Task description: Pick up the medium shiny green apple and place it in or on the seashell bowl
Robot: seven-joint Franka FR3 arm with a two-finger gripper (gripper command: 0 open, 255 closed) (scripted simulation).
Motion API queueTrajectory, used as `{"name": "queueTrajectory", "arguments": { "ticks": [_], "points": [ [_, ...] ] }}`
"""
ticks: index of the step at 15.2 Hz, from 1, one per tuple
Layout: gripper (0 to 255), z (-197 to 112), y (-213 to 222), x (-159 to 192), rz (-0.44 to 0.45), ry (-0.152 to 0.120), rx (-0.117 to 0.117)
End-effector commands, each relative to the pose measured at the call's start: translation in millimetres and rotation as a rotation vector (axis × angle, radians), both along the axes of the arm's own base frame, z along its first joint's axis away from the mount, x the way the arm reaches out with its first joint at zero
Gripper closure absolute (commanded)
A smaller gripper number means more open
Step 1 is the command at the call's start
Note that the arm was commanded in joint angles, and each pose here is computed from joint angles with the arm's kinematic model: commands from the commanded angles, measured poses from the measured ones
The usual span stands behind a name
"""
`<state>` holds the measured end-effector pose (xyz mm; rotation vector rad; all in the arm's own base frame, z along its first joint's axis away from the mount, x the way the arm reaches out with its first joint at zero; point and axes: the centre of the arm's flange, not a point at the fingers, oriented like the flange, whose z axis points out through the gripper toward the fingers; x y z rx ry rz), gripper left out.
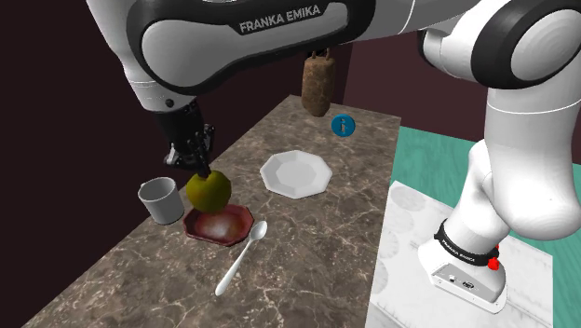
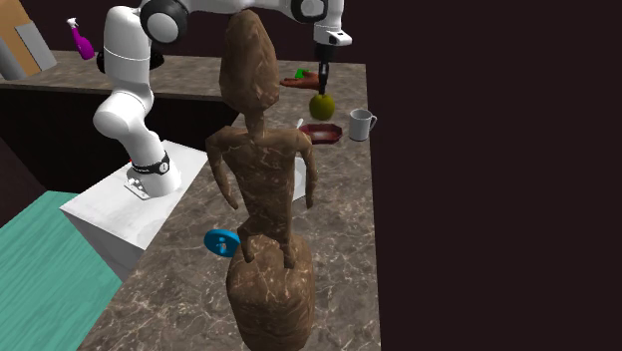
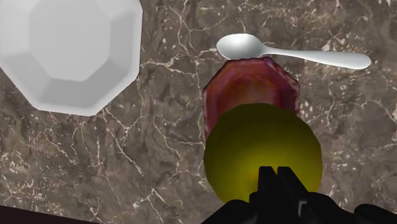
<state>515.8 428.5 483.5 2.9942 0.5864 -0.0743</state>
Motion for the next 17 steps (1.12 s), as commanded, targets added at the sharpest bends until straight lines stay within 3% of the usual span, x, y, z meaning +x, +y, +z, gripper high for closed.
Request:
{"name": "queueTrajectory", "arguments": {
  "ticks": [1,6,13,14,17],
  "points": [
    [255,-11,0,-1,0.0,-0.001,0.0],
    [255,-36,0,-1,0.0,-0.001,0.0],
    [255,-36,0,-1,0.0,-0.001,0.0],
    [0,-36,0,-1,0.0,-0.001,0.0],
    [0,-36,0,-1,0.0,-0.001,0.0]
  ]
}}
